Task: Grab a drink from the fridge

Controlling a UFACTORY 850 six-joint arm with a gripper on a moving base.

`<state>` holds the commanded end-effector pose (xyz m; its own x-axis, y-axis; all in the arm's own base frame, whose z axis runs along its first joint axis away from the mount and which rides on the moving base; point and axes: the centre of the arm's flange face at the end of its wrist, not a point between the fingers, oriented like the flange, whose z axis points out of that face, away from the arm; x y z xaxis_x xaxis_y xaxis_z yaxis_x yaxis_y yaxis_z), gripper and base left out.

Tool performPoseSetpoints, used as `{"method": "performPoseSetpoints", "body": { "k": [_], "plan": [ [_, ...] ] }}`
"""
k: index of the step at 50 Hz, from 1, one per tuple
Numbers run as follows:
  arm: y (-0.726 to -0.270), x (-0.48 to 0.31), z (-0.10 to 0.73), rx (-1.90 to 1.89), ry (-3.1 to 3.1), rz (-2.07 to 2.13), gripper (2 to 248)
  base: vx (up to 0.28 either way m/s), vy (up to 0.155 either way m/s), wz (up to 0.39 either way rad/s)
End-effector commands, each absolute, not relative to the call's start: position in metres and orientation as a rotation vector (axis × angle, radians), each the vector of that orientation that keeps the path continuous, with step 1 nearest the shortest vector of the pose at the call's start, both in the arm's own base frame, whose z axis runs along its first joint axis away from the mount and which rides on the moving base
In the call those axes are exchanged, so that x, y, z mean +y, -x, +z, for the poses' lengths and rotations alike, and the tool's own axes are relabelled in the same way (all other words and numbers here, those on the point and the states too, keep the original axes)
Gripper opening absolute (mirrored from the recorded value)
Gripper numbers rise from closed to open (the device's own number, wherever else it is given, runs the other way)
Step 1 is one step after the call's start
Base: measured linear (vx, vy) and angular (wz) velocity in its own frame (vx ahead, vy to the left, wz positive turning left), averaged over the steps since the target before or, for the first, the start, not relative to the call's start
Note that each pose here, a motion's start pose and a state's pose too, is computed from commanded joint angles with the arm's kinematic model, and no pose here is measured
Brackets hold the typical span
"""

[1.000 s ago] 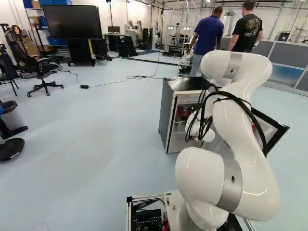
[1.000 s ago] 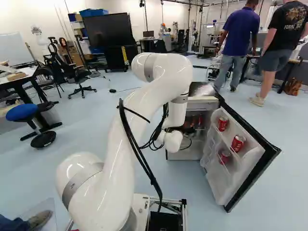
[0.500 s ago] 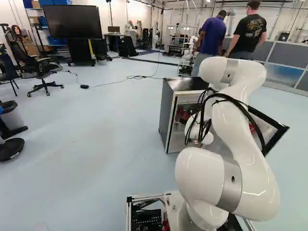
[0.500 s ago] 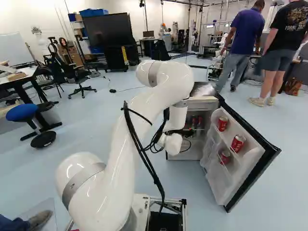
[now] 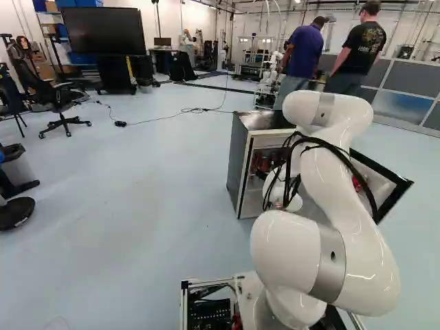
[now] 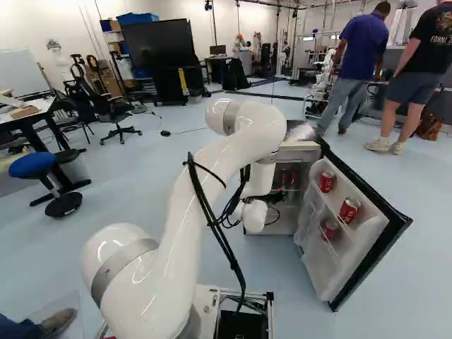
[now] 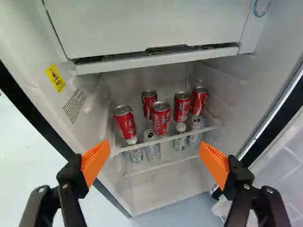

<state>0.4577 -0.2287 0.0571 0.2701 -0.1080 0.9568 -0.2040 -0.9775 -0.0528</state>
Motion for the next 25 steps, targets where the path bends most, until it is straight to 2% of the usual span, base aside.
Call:
{"method": "performPoseSetpoints", "body": {
  "k": [25],
  "plan": [
    [-0.474,-0.233,0.03,-0.285,-2.4,1.878,247,0.0,0.0,0.0]
  ]
}}
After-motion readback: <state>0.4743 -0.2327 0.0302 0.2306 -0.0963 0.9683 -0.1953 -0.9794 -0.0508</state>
